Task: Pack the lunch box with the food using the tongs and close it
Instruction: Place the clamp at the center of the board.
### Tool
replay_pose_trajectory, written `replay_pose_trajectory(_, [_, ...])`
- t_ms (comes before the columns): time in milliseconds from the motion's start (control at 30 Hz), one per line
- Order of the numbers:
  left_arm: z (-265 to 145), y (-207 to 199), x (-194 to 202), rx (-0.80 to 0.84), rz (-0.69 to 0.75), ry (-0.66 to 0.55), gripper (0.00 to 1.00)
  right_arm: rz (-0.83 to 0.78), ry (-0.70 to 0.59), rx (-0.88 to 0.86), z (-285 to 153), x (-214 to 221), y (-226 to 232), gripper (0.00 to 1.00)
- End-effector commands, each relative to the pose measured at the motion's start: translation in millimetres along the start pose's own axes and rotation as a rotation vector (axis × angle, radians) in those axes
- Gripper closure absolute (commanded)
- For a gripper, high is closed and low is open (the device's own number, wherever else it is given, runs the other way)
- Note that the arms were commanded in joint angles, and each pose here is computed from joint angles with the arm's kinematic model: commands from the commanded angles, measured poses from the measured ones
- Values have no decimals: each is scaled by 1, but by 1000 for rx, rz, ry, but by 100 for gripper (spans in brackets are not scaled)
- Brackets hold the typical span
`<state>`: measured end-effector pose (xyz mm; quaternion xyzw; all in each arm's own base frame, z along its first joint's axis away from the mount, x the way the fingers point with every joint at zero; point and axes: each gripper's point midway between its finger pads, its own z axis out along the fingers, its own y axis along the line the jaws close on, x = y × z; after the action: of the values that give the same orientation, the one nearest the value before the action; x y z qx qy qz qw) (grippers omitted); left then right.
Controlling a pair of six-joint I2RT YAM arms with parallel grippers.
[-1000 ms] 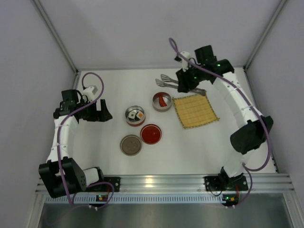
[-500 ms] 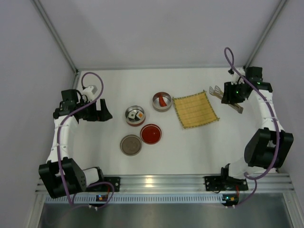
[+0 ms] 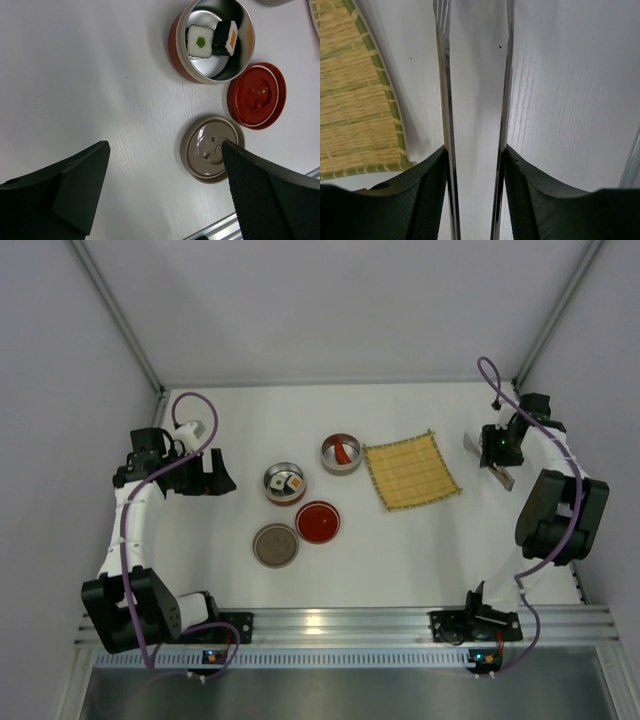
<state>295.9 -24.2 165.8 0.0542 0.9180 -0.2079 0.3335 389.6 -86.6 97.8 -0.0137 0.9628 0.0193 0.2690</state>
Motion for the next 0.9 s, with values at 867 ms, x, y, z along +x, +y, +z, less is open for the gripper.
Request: replay_pose_trajectory(867, [-3,-1,62,86,241,159,2,-51,55,-106,-7,32,20,20])
